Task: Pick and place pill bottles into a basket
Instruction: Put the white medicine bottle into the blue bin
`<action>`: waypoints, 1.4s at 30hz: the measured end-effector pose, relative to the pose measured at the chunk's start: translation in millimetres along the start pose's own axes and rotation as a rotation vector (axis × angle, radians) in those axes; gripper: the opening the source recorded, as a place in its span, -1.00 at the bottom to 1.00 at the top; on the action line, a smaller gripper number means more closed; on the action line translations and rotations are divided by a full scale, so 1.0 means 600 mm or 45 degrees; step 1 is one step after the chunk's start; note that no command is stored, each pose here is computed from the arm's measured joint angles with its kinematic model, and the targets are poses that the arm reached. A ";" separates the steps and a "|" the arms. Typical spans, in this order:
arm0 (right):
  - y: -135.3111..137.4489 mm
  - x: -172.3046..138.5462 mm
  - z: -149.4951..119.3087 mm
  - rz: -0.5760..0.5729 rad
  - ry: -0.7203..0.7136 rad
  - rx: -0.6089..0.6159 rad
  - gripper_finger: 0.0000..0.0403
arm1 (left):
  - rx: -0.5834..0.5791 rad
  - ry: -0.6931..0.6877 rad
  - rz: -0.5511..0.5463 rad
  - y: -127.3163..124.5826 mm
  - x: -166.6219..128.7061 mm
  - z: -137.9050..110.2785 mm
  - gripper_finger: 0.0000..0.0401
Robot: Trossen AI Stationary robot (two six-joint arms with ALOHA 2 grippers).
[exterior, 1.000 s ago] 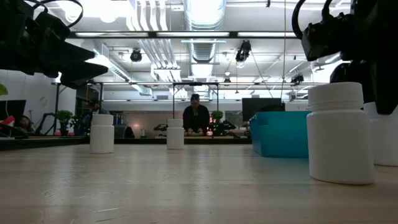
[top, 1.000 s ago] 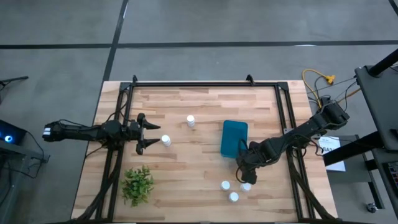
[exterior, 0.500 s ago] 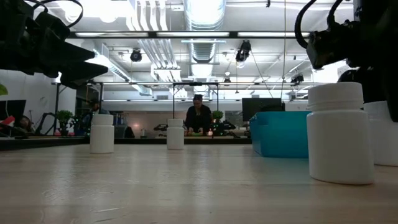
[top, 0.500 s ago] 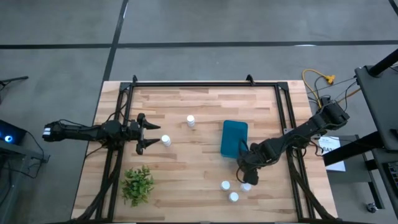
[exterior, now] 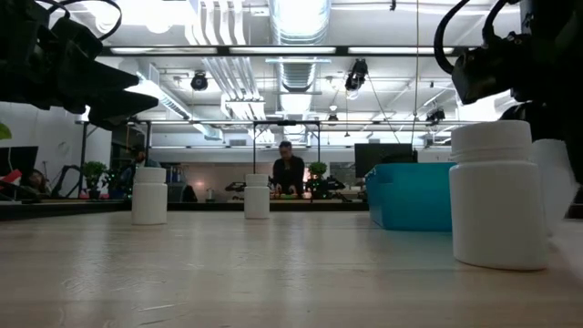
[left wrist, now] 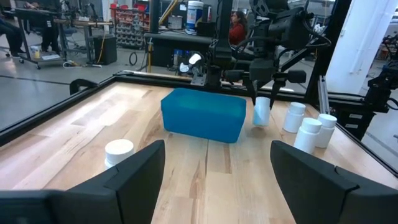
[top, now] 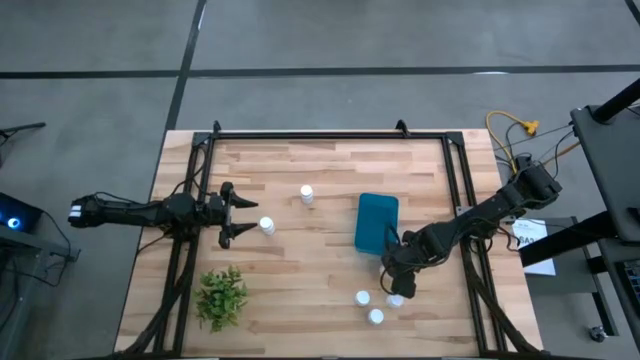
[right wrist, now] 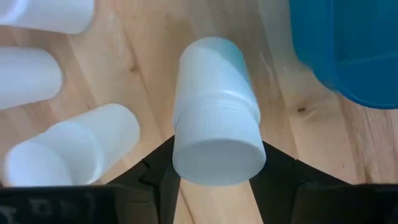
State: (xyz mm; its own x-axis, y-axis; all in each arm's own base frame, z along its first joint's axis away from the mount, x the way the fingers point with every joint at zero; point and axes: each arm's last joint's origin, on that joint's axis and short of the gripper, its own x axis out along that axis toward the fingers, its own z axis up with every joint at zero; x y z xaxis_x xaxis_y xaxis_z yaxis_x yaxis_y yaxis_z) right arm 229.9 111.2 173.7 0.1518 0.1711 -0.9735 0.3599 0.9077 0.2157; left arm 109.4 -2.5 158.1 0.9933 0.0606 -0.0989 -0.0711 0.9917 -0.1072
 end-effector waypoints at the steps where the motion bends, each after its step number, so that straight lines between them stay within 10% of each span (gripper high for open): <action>1: 0.001 -0.001 0.001 0.001 -0.001 -0.001 -0.27 | 0.000 0.000 0.000 0.000 0.000 0.000 0.37; 26: 0.040 -0.147 0.033 -0.092 0.063 -0.178 -0.29 | 0.000 0.000 0.001 0.000 0.000 0.000 0.37; 42: -0.050 -0.187 0.106 -0.232 0.215 -0.223 -0.29 | 0.000 -0.001 0.001 0.000 0.000 0.000 0.37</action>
State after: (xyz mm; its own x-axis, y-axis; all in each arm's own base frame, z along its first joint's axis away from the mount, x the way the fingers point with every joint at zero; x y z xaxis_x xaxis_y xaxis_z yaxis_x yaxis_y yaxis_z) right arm 260.7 40.3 281.4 -0.0615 0.0475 -0.9970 0.2009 0.9790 0.0342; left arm 109.4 -2.5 158.1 0.9932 0.0616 -0.0986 -0.0722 0.9916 -0.1071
